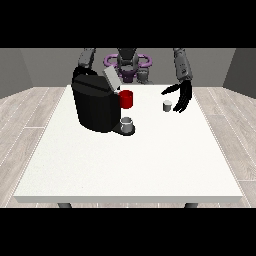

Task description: Insert the coffee pod into the coffee machine and close the lid

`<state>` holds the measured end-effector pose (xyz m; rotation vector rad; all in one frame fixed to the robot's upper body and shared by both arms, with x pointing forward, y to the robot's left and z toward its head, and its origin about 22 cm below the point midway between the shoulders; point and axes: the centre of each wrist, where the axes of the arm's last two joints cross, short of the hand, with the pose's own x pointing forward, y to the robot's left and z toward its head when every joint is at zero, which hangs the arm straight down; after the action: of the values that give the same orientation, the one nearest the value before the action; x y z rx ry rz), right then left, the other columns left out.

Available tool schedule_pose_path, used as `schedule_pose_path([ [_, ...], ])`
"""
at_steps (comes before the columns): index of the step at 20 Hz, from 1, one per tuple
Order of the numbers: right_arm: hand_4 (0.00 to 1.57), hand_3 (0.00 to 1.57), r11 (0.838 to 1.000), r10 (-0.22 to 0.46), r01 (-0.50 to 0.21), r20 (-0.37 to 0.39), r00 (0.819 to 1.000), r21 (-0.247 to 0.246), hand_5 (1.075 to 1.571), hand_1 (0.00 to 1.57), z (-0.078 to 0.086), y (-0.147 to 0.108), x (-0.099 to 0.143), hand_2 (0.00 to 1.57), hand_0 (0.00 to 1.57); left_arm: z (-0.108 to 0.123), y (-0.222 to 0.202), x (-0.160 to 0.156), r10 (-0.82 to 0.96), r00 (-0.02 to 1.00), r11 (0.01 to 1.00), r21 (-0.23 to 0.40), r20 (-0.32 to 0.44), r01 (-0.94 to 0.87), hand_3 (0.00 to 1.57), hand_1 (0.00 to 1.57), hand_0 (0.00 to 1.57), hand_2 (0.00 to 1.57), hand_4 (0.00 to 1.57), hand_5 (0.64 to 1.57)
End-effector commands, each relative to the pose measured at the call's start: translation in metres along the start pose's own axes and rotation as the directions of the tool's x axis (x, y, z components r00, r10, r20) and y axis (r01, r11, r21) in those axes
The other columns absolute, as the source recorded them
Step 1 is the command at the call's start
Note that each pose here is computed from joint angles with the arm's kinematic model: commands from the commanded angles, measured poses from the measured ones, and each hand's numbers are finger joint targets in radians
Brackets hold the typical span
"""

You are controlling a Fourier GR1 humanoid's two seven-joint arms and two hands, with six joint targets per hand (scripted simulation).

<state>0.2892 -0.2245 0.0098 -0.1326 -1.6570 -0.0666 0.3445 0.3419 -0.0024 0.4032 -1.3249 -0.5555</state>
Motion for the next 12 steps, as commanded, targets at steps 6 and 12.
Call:
schedule_pose_path([
  [6,0.43,0.00,0.999,0.022,-0.022,-0.016,1.000,0.028,1.571,0.00,0.004,0.016,0.012,0.00,0.00,0.005,-0.026,-0.031,-0.174,0.984,0.985,-0.008,-0.028,0.174,0.44,0.54,0.54,0.69,0.00,1.571],
  [12,0.45,0.00,1.000,0.012,-0.011,-0.027,1.000,0.027,1.571,0.00,0.001,0.019,0.000,0.00,0.00,-0.010,-0.020,-0.011,-0.251,0.968,0.966,0.075,0.030,0.248,0.62,0.72,0.72,0.85,0.15,1.571],
])
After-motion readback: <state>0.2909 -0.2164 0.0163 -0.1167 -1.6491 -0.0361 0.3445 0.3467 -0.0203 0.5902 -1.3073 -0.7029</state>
